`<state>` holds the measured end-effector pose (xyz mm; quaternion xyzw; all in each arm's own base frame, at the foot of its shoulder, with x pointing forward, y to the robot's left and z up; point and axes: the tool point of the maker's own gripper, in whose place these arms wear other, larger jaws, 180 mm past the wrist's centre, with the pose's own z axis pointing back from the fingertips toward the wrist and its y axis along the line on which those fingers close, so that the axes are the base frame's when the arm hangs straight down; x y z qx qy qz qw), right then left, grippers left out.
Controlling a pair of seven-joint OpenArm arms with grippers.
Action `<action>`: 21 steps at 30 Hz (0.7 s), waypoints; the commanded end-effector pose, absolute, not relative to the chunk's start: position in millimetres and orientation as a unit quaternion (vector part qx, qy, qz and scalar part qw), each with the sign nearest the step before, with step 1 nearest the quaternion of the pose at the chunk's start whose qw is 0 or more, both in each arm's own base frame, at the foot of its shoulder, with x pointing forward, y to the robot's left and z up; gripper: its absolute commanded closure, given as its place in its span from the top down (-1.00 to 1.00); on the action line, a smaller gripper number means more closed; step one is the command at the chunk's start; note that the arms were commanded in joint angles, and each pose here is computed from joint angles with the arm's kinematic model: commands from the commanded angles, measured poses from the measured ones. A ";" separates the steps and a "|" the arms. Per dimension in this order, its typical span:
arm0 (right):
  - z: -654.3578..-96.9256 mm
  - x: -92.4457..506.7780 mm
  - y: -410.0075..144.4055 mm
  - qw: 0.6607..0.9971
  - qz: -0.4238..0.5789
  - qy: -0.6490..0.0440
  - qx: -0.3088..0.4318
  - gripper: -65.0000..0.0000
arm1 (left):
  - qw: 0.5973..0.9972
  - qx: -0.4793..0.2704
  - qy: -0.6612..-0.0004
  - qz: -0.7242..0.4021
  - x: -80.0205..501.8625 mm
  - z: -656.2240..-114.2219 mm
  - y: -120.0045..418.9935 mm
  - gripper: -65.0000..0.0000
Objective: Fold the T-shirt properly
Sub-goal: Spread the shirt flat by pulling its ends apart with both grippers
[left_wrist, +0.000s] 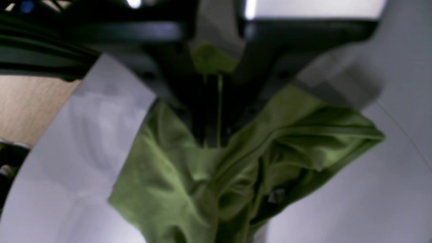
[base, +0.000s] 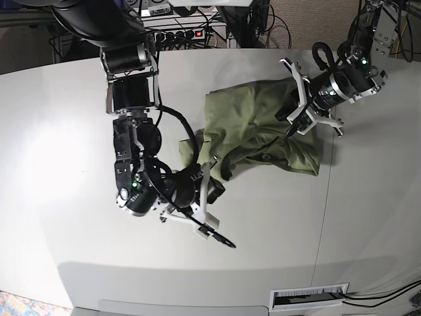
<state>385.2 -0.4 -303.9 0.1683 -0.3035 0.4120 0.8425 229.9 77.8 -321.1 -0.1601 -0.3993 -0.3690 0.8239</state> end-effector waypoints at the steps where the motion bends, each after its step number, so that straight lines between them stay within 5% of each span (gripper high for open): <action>1: -284.7 395.9 -0.5 0.832 0.412 -0.330 0.167 -0.58 | 0.816 -0.169 -0.415 -0.365 231.7 -311.8 74.2 -1.00; 21: -288.1 410.4 -89.2 0.869 0.356 -0.328 0.105 -0.67 | 0.862 -0.151 -0.364 -0.319 231.4 -382.1 112.8 -0.92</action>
